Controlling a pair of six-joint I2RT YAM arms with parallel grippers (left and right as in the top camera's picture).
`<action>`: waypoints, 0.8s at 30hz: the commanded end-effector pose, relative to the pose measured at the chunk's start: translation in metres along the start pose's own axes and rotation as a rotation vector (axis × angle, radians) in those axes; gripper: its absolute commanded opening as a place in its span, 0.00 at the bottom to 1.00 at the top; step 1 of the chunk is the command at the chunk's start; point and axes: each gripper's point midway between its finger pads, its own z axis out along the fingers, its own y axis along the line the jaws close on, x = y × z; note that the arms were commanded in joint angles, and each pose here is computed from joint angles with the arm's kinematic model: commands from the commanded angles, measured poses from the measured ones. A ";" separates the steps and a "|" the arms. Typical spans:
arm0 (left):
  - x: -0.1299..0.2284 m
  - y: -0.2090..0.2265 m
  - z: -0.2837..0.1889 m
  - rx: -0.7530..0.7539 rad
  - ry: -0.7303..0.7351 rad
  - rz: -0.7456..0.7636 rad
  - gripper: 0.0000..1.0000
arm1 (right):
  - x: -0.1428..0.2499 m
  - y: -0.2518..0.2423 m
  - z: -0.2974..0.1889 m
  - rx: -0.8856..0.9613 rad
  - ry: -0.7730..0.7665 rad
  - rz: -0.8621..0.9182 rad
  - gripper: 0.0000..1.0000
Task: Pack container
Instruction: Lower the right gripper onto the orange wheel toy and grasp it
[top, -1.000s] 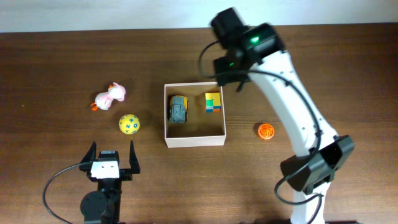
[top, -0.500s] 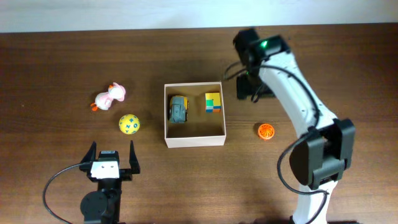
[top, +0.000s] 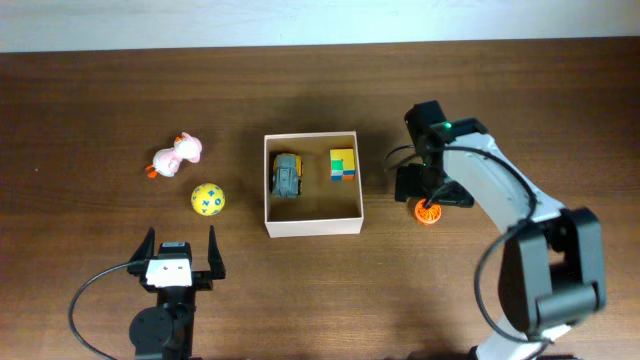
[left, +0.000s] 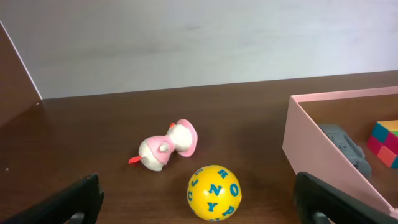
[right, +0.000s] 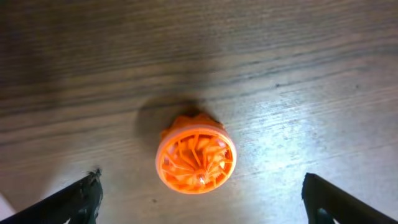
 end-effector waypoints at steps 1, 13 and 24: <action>0.001 0.000 0.000 0.003 -0.001 0.016 0.99 | 0.009 0.010 0.001 -0.086 -0.013 -0.040 1.00; 0.001 0.000 0.000 0.004 -0.001 0.016 0.99 | 0.022 0.005 0.037 -0.159 0.011 -0.017 1.00; 0.001 0.000 0.000 0.003 -0.001 0.016 0.99 | 0.012 0.002 0.038 -0.154 -0.028 -0.040 0.87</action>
